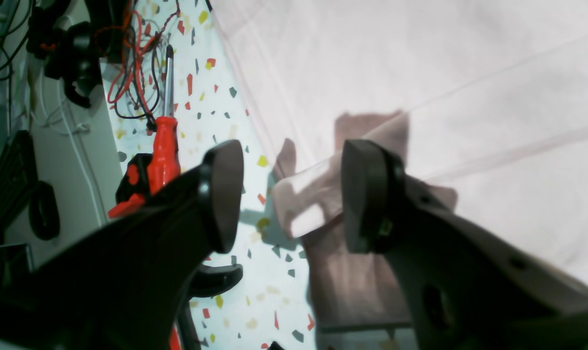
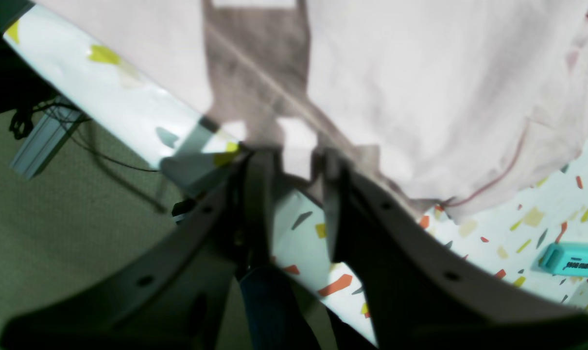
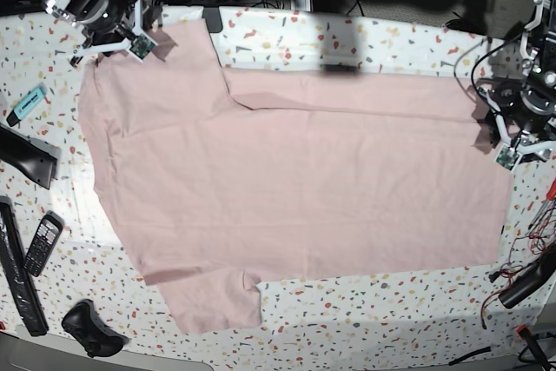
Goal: Fold the T-shirt properly
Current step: 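Move the right gripper away from the shirt toward its rest side, then reach the right gripper down to the sleeve nearest it, then grasp the sleeve and drag it across the shirt body with the right gripper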
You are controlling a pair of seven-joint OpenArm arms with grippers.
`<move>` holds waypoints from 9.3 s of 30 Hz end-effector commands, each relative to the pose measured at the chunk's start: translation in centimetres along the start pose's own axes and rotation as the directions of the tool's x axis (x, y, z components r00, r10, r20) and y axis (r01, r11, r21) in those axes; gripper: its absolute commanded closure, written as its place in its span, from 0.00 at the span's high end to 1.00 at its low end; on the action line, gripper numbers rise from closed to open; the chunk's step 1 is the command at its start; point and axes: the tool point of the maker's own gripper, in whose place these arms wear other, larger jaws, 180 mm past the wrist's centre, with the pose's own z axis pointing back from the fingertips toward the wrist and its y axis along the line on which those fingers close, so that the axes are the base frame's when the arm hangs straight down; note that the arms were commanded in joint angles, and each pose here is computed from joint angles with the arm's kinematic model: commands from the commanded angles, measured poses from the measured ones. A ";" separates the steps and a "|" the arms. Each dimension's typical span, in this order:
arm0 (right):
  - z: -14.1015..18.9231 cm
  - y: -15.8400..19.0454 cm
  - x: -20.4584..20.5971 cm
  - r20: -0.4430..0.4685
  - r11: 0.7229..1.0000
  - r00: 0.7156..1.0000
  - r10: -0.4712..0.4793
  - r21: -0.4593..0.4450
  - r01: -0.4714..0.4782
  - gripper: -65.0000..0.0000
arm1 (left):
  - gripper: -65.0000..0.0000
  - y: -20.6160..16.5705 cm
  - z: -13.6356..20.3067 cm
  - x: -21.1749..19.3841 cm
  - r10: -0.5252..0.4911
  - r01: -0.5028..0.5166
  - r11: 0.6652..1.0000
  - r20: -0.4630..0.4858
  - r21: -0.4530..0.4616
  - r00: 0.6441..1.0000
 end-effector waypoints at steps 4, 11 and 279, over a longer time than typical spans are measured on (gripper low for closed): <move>-0.2 -1.9 0.2 0.000 0.998 1.000 0.005 -0.066 -0.005 0.00 | 0.47 1.6 0.3 1.1 -0.010 0.008 0.999 0.036 0.041 0.999; 0.2 -3.9 1.4 0.036 0.987 0.999 -0.023 -0.155 0.029 0.00 | 0.47 1.6 0.3 1.1 -0.010 0.008 0.999 0.036 0.041 0.999; 4.6 0.5 23.3 0.553 0.691 0.439 -0.709 0.420 0.588 0.00 | 0.47 -1.6 -0.1 1.3 0.079 -0.078 0.997 0.019 -0.009 0.997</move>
